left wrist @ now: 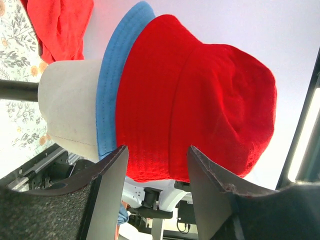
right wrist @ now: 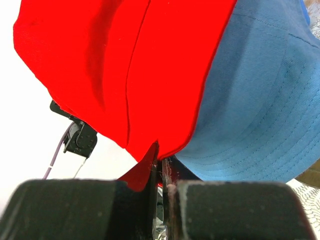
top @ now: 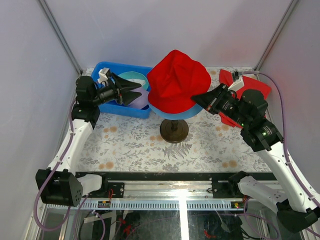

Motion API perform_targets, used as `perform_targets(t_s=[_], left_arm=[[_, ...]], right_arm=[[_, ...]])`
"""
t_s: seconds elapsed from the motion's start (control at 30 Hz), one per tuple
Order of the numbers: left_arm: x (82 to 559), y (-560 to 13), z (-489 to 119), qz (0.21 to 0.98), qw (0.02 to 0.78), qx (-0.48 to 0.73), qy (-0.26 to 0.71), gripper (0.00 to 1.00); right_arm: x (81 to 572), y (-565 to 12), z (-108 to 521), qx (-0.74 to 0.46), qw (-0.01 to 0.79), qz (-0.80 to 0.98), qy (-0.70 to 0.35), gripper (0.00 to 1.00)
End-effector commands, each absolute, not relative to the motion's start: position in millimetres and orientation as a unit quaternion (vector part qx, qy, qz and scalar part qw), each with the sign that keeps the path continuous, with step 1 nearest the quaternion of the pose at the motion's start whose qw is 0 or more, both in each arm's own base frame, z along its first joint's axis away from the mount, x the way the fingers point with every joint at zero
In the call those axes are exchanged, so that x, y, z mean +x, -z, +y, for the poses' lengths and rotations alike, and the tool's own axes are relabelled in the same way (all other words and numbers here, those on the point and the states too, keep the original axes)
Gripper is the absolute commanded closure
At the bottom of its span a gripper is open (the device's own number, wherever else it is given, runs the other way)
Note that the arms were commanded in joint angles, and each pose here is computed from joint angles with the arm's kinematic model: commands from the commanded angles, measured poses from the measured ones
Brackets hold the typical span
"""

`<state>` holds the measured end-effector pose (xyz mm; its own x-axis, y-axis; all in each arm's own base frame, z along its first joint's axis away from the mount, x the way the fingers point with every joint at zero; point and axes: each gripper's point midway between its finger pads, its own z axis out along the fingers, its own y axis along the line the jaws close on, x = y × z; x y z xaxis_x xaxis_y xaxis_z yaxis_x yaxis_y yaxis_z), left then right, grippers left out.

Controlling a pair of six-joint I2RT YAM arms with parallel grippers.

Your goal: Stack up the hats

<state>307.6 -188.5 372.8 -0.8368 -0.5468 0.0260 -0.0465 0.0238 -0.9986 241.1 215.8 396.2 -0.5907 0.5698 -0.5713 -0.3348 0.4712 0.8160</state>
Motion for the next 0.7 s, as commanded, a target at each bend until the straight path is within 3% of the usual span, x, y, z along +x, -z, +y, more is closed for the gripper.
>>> perform_targets(t_s=[0.0, 0.67], left_arm=[[300.5, -381.4, -192.2, 0.684, 0.215, -0.181, 0.673, 0.50], [300.6, -362.6, -215.1, 0.704, 0.186, -0.169, 0.664, 0.49]], right_arm=[[249.0, -407.3, 214.8, 0.086, 0.463, 0.720, -0.510, 1.00], [250.6, -407.6, 208.3, 0.095, 0.473, 0.719, -0.500, 1.00]])
